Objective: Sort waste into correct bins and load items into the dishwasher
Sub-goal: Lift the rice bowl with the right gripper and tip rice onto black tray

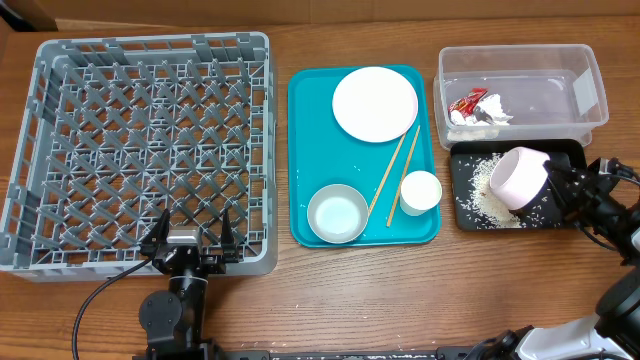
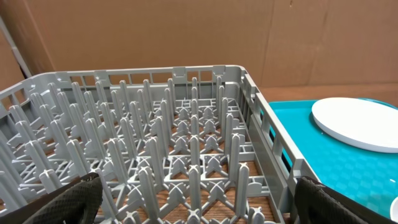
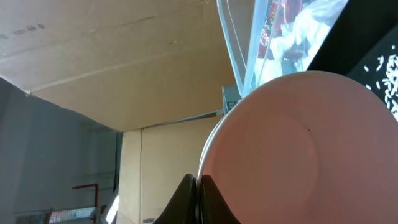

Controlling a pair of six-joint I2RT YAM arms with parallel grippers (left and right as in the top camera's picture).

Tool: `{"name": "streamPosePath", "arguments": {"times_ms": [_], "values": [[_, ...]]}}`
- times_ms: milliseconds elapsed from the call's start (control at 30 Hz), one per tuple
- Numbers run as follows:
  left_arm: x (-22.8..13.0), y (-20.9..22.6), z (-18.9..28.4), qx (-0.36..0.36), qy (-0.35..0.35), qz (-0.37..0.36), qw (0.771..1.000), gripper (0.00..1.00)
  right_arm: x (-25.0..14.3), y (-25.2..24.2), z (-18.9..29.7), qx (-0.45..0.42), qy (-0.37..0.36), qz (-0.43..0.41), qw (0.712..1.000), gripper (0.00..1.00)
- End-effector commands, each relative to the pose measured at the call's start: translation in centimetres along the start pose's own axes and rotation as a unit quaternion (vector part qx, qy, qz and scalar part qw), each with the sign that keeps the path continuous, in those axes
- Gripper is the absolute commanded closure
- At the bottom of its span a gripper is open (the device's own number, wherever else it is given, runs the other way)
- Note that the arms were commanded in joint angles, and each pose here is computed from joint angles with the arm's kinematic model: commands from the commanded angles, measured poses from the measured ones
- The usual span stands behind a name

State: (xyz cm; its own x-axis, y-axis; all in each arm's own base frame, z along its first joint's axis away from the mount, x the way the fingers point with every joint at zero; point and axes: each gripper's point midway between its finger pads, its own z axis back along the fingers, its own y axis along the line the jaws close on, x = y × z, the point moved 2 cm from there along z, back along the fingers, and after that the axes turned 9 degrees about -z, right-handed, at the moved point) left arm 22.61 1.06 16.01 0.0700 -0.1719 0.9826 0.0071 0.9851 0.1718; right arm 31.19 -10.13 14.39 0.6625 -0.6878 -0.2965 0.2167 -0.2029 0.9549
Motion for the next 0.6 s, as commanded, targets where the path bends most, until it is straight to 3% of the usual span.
{"name": "streamPosePath", "arguments": {"times_ms": [0,233,567], "values": [[-0.1,0.1,0.0,0.004,-0.001,0.005,1.0,0.0,-0.3,0.4,-0.3,0.013,0.014,0.0,1.0,0.96],[-0.1,0.1,0.0,0.004,-0.001,0.005,1.0,0.0,-1.2,0.9,-1.1,0.009,0.028,0.016,0.999,0.96],[-0.1,0.1,0.0,0.004,-0.001,0.005,1.0,0.0,-7.5,7.9,-5.7,-0.037,0.082,0.187,0.978,0.96]]}}
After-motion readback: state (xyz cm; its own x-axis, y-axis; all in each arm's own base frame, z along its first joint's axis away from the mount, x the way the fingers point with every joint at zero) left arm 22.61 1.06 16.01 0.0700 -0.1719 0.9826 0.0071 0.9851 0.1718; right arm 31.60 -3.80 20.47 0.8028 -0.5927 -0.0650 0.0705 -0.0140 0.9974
